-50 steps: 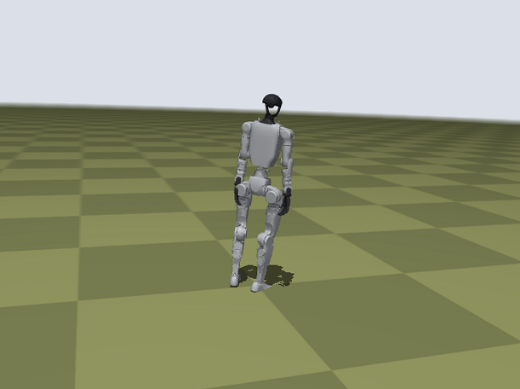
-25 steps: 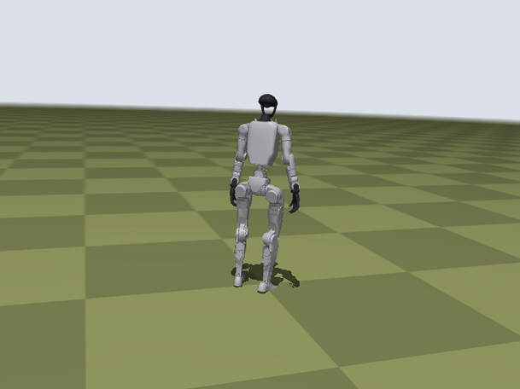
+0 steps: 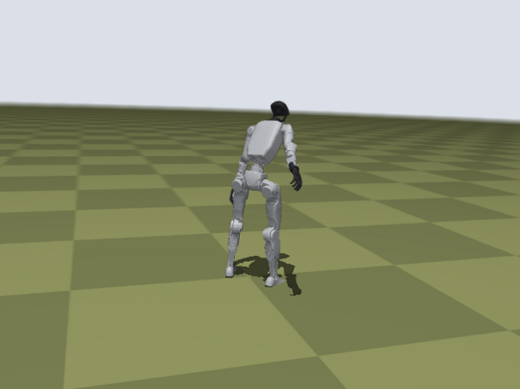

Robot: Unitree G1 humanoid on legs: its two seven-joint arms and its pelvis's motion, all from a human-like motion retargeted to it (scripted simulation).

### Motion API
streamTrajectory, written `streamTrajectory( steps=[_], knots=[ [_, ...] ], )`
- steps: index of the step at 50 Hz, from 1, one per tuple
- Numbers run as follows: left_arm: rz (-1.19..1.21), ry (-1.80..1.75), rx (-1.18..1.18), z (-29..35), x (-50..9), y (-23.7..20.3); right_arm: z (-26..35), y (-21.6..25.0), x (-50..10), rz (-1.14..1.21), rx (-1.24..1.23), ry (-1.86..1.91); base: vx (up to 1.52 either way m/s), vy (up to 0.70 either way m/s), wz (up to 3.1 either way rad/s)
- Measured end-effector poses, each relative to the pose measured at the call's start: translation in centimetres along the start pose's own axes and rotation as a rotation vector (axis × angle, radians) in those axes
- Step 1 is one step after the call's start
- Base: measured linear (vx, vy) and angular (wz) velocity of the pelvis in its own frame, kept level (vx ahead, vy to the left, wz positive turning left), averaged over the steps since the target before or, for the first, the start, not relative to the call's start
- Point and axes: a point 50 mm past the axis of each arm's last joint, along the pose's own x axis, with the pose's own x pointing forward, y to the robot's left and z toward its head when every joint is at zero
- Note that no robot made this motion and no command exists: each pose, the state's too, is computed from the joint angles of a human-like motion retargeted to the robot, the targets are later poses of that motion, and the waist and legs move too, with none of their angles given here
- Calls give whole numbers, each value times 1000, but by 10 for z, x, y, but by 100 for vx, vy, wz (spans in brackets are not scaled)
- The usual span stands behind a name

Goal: Upper body actions

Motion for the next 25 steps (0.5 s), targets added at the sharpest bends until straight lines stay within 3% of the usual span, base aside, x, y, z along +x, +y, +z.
streamTrajectory(
  steps=[10, 18, 25],
  knots=[
    [14, -201, 9, 65, -16, 5, -16, -27, -1, -63, 101, 29, -5, 3, -59],
    [-2, -392, -20, 114, -35, -11, -63, -40, -11, -148, 395, 151, 9, 6, -55],
    [46, -474, -132, 137, -48, 19, -37, -50, -6, -178, 405, 64, 16, 15, -51]
  ],
)
